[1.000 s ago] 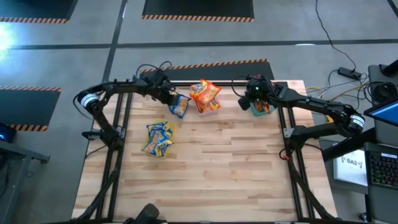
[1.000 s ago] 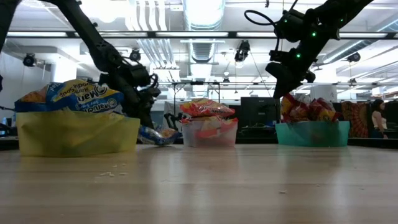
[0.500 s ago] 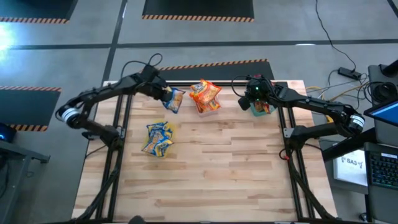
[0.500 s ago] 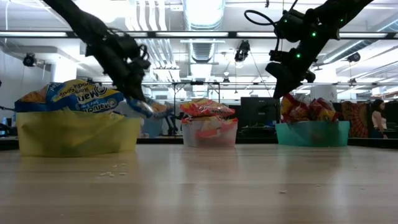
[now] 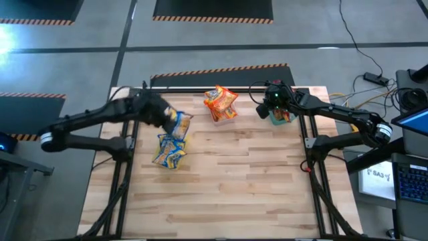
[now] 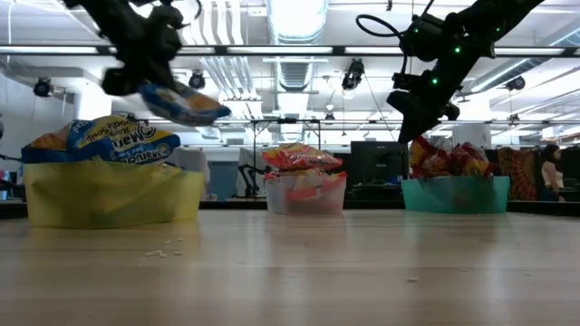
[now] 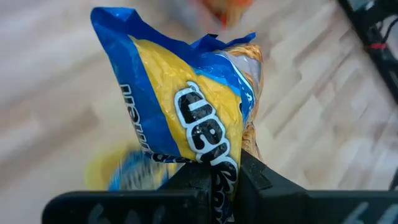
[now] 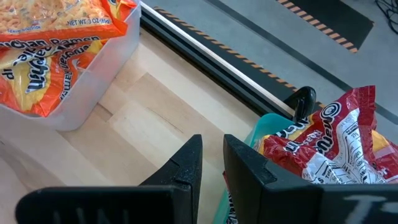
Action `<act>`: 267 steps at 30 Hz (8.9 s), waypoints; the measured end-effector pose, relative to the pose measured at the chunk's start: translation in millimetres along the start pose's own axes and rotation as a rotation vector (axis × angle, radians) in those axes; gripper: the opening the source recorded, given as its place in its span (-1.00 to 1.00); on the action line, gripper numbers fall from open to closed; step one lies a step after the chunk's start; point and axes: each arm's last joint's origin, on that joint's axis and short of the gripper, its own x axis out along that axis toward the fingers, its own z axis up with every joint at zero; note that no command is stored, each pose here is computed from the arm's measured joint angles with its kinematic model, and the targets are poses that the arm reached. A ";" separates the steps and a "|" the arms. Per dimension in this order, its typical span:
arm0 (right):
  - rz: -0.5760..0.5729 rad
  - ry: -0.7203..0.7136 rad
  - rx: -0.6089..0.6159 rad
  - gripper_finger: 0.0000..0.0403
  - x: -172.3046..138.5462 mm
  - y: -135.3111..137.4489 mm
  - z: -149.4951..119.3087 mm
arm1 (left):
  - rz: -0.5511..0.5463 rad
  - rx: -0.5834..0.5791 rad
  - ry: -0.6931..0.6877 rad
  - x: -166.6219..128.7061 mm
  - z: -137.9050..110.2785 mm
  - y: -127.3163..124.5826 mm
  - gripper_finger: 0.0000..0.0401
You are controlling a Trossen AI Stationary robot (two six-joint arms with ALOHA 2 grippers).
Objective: Sort Maruchan noodles
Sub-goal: Put the blue noodle pack into the yellow bin, then return to Home Position
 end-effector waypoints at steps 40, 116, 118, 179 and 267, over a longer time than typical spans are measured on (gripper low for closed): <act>0.000 0.000 0.000 -0.72 0.0 0.0 0.0 | 0.405 -0.012 0.289 34.1 -74.7 -37.7 -0.52; 0.000 0.000 0.000 -0.72 0.0 0.0 -0.1 | 0.065 0.189 -0.931 44.7 -126.0 70.9 0.43; 0.000 0.000 0.000 -0.72 0.0 0.1 -0.1 | 0.061 0.185 -0.935 43.6 -125.2 70.2 0.43; 0.550 -1.068 0.227 -0.72 -72.0 -19.4 -113.6 | 0.062 0.185 -0.935 43.1 -124.9 69.8 0.43; 0.588 -1.108 0.240 -0.72 -82.7 -22.8 -122.9 | 0.062 0.185 -0.935 43.1 -124.9 69.8 0.43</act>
